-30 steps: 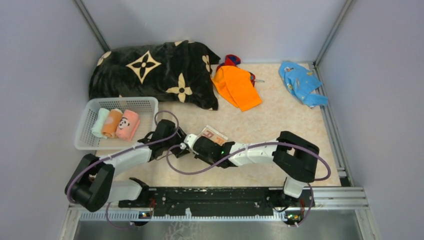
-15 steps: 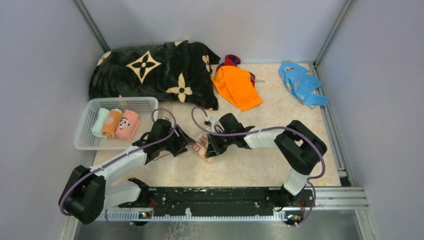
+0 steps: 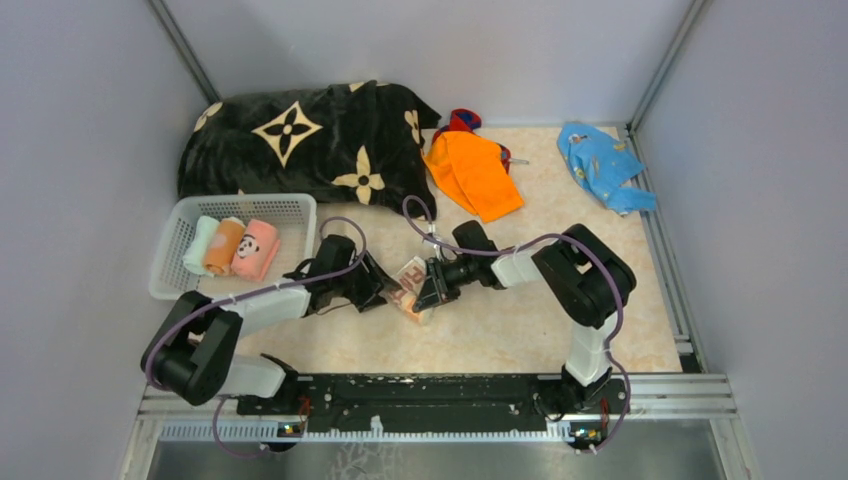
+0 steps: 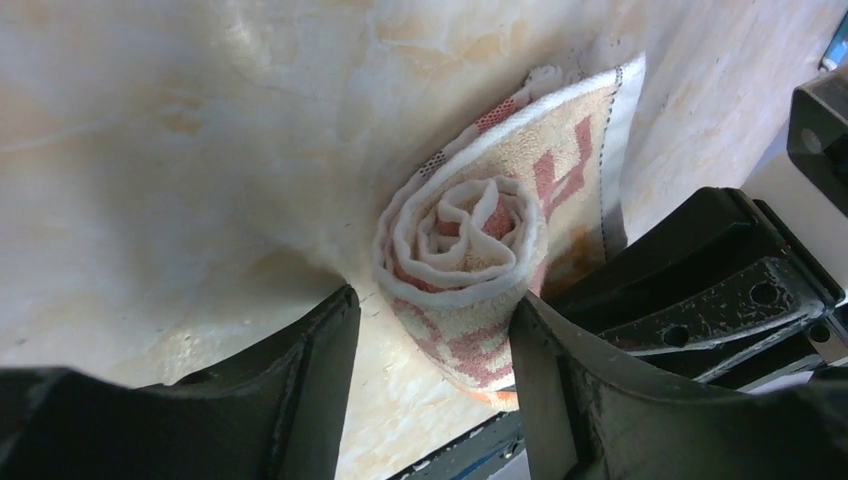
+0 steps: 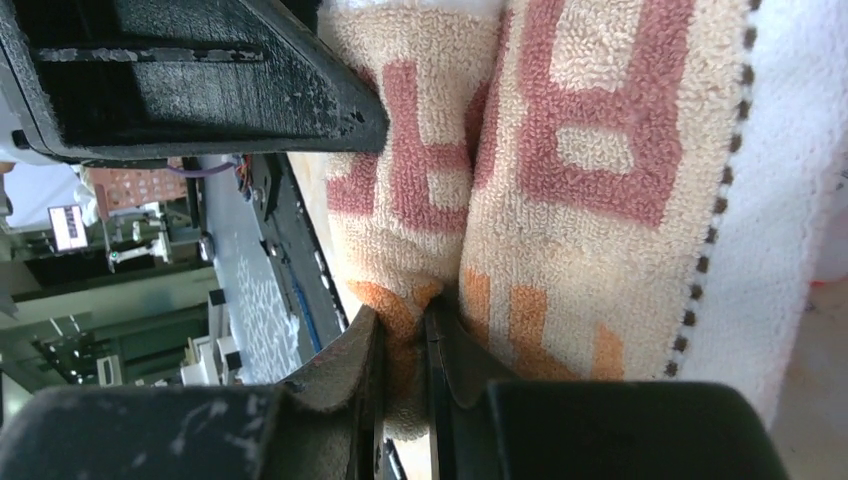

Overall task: Roll the towels
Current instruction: Roll the towel at the center of the board.

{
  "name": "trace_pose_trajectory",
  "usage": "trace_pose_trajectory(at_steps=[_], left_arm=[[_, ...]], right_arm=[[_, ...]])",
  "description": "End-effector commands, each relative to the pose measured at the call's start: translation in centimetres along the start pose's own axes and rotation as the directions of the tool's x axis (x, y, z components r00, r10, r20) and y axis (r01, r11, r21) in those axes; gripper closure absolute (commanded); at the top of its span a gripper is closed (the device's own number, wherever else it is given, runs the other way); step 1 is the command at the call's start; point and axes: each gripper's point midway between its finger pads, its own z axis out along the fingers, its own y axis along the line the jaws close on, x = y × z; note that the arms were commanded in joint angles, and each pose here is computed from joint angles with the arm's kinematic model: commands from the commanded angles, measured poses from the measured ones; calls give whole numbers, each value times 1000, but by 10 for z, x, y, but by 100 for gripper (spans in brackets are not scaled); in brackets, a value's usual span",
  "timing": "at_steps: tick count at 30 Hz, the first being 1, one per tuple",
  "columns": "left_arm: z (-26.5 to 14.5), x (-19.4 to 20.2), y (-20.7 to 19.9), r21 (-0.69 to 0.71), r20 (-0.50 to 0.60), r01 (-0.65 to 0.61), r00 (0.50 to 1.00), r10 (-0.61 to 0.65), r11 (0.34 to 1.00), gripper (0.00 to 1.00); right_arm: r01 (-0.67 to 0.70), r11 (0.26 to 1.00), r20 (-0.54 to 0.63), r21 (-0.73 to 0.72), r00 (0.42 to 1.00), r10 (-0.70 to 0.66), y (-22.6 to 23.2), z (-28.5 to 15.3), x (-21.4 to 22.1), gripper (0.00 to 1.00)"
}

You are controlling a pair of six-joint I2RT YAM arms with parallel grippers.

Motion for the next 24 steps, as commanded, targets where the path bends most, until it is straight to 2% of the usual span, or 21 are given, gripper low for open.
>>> trace_pose_trajectory(at_steps=[1, 6, 8, 11, 16, 20, 24], left_arm=[[11, 2, -3, -3, -26, -1, 1000, 1, 1000, 39], [18, 6, 11, -58, -44, 7, 999, -10, 998, 41], [19, 8, 15, -65, -47, 14, 999, -17, 998, 41], [19, 10, 21, -84, -50, 21, 998, -25, 996, 42], [19, 11, 27, -107, -47, 24, 998, -29, 994, 42], [19, 10, 27, -113, -50, 21, 998, -26, 993, 41], [19, 10, 27, -118, -48, 19, 999, -25, 993, 41]], right_arm=[[-69, 991, -26, 112, 997, 72, -26, -4, 19, 85], [57, 966, 32, 251, 997, -67, -20, -25, 2, 61], [113, 938, 66, 327, 988, -142, -13, -38, -9, 51], [199, 868, 101, 454, 957, -273, -1, -57, -22, 42], [395, 678, 22, 620, 855, -518, 28, -68, -30, 39], [530, 539, -53, 655, 743, -667, 53, -56, -26, 39], [610, 421, -110, 671, 643, -758, 70, -42, -24, 39]])
